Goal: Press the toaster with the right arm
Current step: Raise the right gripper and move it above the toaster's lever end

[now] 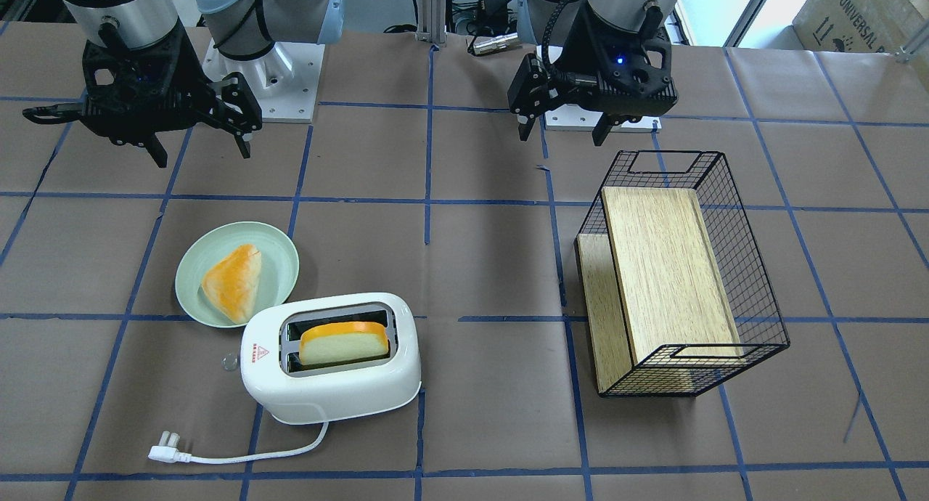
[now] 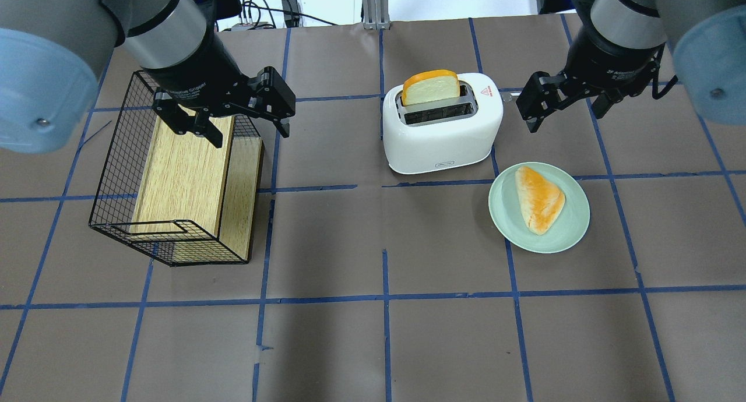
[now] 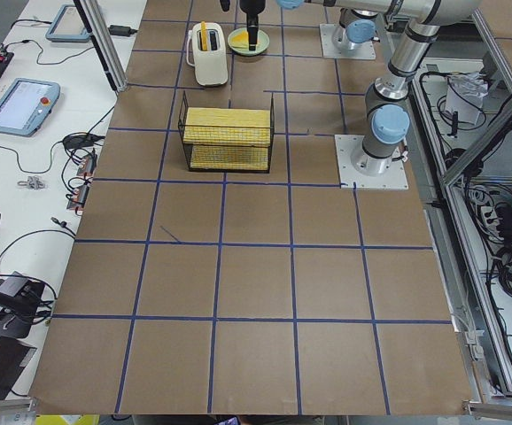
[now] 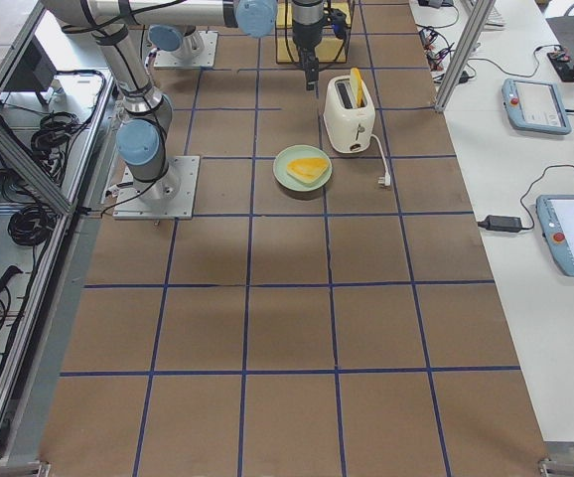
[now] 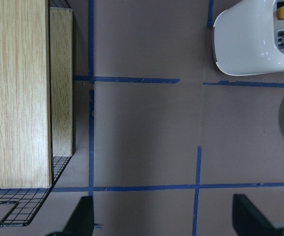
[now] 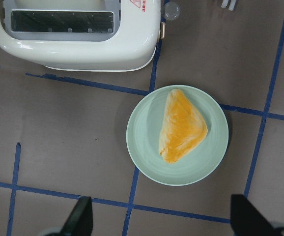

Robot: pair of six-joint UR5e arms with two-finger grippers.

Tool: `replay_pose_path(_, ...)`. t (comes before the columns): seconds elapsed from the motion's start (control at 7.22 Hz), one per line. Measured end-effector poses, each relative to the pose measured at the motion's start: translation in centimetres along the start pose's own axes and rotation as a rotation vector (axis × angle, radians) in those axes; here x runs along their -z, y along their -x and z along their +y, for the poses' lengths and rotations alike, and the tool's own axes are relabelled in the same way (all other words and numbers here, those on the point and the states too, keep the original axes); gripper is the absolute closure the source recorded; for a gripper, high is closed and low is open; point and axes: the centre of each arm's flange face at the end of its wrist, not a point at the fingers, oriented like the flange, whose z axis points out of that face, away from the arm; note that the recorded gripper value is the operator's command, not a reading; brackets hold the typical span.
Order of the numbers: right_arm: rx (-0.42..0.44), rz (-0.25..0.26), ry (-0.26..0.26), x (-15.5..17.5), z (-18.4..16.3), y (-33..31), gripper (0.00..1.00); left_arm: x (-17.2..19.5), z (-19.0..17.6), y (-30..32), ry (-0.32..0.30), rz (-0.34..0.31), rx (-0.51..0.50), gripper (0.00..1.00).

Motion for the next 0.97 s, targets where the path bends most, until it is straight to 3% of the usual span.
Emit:
replay_pose_path(0.14, 0.028, -0.001, 0.001, -0.2, -0.2, 0.0, 0.00, 0.0, 0.0, 0.0, 0.000, 0.000, 0.000, 0.00)
replay_pose_path(0.28, 0.131, -0.001, 0.002, -0.5, -0.6, -0.3, 0.01, 0.0, 0.0, 0.0, -0.001, 0.000, 0.000, 0.00)
replay_pose_path(0.42, 0.363, 0.003, 0.003, -1.4, -1.7, -0.8, 0.13, 0.0, 0.0, 0.0, -0.001, 0.000, 0.000, 0.00)
replay_pose_path(0.69, 0.759, 0.036, -0.039, -4.3, -5.5, -1.9, 0.76, 0.0, 0.0, 0.0, 0.000, 0.000, 0.000, 0.00)
replay_pose_path(0.83, 0.909, 0.054, -0.054, -6.7, -7.8, -2.3, 0.89, 0.0, 0.0, 0.0, 0.000, 0.000, 0.000, 0.00)
replay_pose_path(0.97, 1.022, 0.053, -0.046, -9.0, -9.3, -2.7, 0.93, 0.0, 0.0, 0.0, 0.000, 0.000, 0.000, 0.00)
